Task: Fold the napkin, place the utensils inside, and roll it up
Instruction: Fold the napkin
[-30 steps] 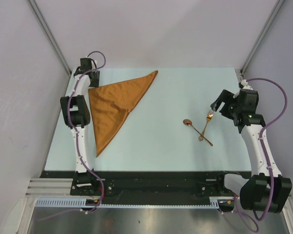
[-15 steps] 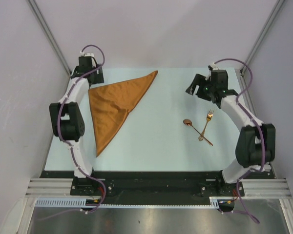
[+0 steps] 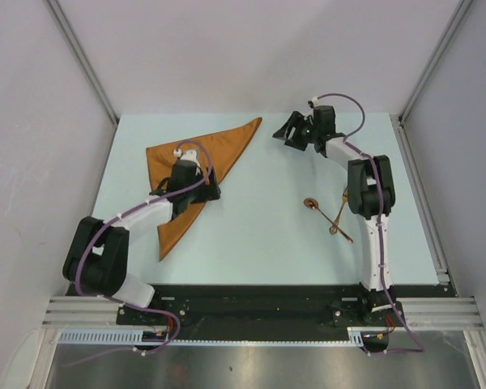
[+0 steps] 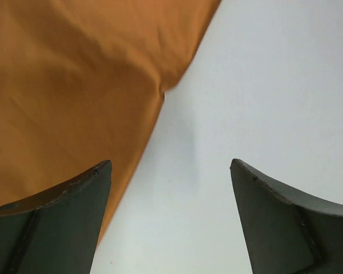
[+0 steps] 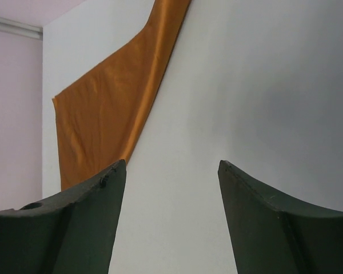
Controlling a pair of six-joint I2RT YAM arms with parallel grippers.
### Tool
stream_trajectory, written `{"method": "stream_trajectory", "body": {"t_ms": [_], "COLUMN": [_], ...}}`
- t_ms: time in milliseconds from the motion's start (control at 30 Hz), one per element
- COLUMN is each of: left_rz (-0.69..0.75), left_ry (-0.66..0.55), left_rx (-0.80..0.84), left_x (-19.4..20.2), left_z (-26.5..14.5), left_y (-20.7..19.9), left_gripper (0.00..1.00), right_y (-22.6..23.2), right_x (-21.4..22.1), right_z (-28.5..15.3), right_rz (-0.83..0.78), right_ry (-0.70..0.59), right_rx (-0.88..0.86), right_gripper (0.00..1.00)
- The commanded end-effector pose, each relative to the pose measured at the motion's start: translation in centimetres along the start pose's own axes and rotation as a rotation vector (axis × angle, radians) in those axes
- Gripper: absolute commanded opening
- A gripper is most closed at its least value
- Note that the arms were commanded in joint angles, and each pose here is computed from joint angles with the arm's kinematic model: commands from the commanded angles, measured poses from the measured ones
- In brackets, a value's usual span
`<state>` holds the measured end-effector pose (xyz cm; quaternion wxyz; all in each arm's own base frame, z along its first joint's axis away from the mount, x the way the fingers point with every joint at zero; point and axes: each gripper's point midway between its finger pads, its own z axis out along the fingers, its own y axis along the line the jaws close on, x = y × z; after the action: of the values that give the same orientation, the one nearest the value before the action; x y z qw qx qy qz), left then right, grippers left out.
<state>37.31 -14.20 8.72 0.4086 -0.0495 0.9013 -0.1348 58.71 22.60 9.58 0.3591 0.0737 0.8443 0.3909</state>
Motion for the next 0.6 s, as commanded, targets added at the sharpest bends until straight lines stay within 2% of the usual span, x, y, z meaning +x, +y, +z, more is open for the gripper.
{"method": "stream_trajectory", "body": {"t_ms": [0, 167, 300, 567], "left_rz": [-0.101, -0.082, -0.050, -0.061], "left_ry": [-0.057, 0.003, 0.014, 0.068], "left_rx": [0.085, 0.073, 0.046, -0.017], "left_x": [0.2, 3.3, 4.1, 7.5], "left_z": [-1.3, -1.2, -1.5, -2.0], "left_y": [-1.5, -0.5, 0.2, 2.3], "left_gripper": [0.89, 0.89, 0.89, 0.89], "right_y": [3.9, 3.3, 3.4, 2.5], "right_x": [-1.5, 0.6, 0.4, 2.9], "right_z": [3.3, 7.4, 8.8, 11.5], "right_rz": [0.013, 0.039, 0.050, 0.111], "right_ry": [-0.025, 0.012, -0.017, -0.005], "right_rx": [-0.145, -0.131, -0.129, -0.111], "right_gripper": [0.70, 0.68, 0.66, 0.65]}}
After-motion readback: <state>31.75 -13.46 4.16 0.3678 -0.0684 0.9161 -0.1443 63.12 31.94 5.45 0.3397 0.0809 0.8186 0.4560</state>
